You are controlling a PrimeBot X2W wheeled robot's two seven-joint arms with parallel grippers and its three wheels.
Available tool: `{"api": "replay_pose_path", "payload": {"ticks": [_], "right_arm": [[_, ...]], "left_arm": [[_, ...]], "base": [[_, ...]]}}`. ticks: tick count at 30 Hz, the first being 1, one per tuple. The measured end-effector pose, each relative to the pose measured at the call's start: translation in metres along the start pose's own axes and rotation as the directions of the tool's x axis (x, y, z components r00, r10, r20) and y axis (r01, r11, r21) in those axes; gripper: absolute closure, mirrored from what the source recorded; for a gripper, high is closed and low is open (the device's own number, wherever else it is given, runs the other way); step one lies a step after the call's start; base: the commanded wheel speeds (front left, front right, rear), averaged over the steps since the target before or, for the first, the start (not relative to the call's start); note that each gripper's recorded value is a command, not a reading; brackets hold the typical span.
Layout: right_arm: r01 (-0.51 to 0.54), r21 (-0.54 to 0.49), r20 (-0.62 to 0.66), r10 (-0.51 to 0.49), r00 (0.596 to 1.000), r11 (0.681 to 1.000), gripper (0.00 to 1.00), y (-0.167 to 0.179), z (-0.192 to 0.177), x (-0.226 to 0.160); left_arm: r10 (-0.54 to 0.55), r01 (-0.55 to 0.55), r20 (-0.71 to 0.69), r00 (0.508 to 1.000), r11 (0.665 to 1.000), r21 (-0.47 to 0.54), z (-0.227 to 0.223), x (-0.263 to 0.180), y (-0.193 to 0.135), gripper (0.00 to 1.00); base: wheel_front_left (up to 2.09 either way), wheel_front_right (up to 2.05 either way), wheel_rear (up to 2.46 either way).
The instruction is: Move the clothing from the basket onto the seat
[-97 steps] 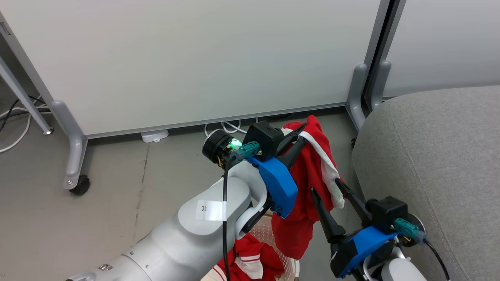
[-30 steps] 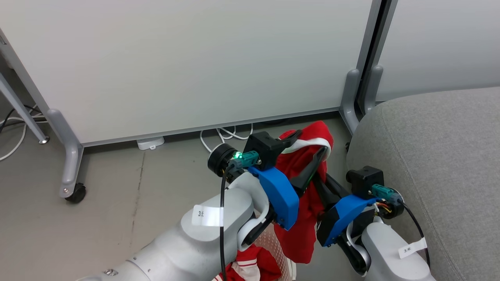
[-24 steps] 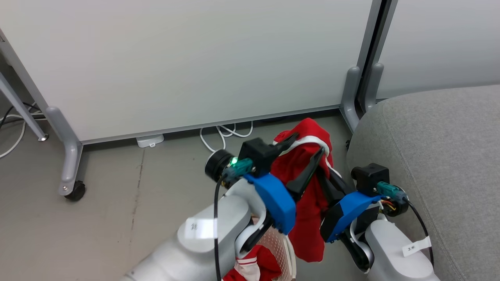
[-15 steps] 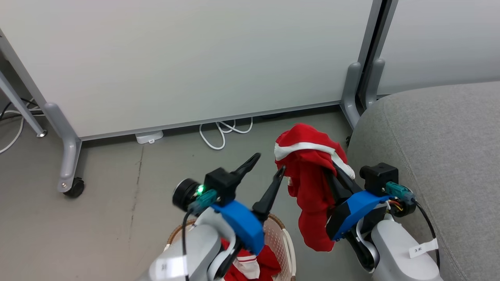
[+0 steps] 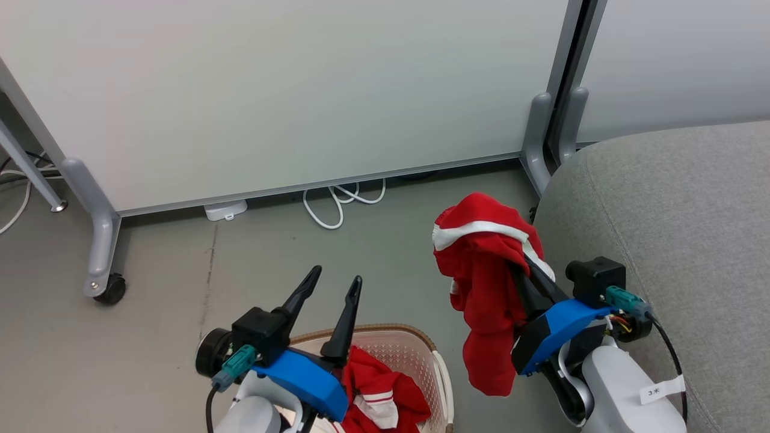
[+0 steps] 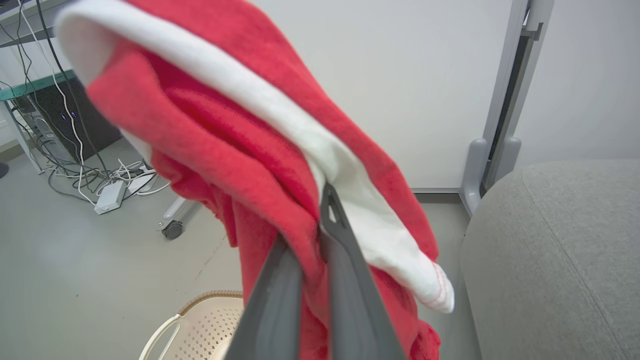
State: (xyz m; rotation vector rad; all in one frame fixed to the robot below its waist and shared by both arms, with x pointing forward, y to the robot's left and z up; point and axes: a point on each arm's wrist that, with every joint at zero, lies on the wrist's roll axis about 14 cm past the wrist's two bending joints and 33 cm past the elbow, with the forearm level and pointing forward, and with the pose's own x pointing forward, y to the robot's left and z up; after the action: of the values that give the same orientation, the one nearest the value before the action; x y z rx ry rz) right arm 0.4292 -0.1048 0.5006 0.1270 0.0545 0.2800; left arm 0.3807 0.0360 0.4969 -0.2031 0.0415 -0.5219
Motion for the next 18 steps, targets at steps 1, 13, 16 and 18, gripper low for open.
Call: {"api": "replay_pose_path", "payload": {"ticks": [1, 13, 16, 18], "right_arm": [[0.001, 0.001, 0.001, -0.001, 1.0, 1.0, 1.0, -0.0004, 0.0002, -0.0001], [0.01, 0.004, 0.001, -0.01, 1.0, 1.0, 1.0, -0.0019, 0.0011, -0.0033], [0.016, 0.005, 0.003, -0.016, 1.0, 1.0, 1.0, -0.004, 0.0018, -0.0042], [0.022, 0.007, 0.002, -0.022, 1.0, 1.0, 1.0, -0.0061, 0.0014, -0.0059]], "left_arm": [[0.009, -0.009, 0.002, 1.0, 1.0, 0.001, -0.0004, -0.0023, 0.0027, 0.0], [0.038, -0.038, 0.017, 0.999, 0.999, 0.015, -0.0007, -0.0105, 0.0103, 0.0], [0.035, -0.035, 0.011, 0.999, 0.999, 0.014, -0.0033, -0.0096, 0.0087, 0.0], [0.028, -0.028, 0.007, 1.0, 0.999, 0.016, -0.0045, -0.0084, 0.0066, 0.0]], "base": [[0.0, 0.0, 0.0], [0.0, 0.0, 0.0], [0.0, 0.0, 0.0], [0.0, 0.0, 0.0]]}}
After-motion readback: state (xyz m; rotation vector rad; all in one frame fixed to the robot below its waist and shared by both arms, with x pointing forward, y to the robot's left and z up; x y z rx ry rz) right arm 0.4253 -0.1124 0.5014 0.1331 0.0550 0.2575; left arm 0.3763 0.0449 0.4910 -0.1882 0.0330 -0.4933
